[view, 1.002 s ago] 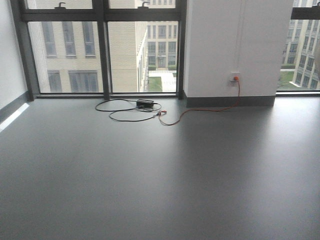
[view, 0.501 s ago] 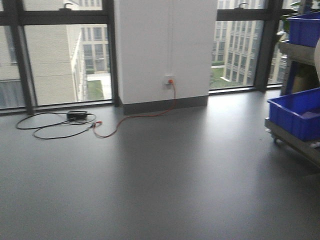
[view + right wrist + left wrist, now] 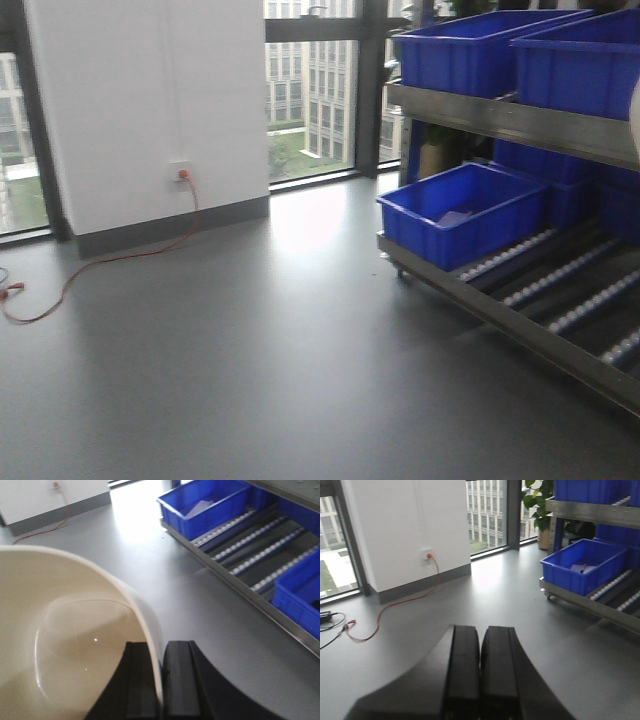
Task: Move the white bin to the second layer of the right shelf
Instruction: 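Turn the base toward the blue-bin roller shelf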
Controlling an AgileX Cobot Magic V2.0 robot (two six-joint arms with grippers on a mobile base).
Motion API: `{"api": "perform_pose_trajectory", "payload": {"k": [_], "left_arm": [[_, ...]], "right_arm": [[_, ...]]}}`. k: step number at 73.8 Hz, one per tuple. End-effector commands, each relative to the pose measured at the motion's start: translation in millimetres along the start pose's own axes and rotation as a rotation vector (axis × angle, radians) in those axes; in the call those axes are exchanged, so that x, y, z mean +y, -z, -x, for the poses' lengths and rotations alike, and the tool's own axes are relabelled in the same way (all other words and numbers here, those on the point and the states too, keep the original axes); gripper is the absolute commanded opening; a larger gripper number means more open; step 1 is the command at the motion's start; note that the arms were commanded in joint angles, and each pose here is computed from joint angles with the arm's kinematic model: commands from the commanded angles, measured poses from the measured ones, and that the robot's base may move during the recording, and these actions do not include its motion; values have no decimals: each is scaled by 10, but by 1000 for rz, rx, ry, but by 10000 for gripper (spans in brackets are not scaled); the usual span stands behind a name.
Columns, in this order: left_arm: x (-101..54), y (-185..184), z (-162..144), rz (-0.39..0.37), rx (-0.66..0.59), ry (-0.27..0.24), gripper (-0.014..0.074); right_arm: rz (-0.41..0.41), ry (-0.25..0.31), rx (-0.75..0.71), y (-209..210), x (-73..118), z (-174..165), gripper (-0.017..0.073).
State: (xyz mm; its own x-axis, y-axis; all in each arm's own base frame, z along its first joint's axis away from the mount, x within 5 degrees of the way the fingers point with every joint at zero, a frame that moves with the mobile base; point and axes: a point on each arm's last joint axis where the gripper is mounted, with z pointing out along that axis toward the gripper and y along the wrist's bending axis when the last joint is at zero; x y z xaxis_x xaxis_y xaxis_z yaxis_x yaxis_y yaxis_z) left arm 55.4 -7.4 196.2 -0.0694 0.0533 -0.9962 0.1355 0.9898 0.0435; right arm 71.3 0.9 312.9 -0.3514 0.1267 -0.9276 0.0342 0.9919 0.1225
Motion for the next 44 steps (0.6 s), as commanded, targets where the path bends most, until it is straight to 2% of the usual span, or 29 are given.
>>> {"api": "perform_pose_trajectory", "payload": {"k": [1, 44], "left_arm": [[-4, -10, -38, -1, -63, 5, 85], [-4, -10, -38, -1, -63, 5, 85]], "right_arm": [[15, -5, -122, 41, 21, 166, 47], [15, -5, -122, 41, 21, 166, 47]]}}
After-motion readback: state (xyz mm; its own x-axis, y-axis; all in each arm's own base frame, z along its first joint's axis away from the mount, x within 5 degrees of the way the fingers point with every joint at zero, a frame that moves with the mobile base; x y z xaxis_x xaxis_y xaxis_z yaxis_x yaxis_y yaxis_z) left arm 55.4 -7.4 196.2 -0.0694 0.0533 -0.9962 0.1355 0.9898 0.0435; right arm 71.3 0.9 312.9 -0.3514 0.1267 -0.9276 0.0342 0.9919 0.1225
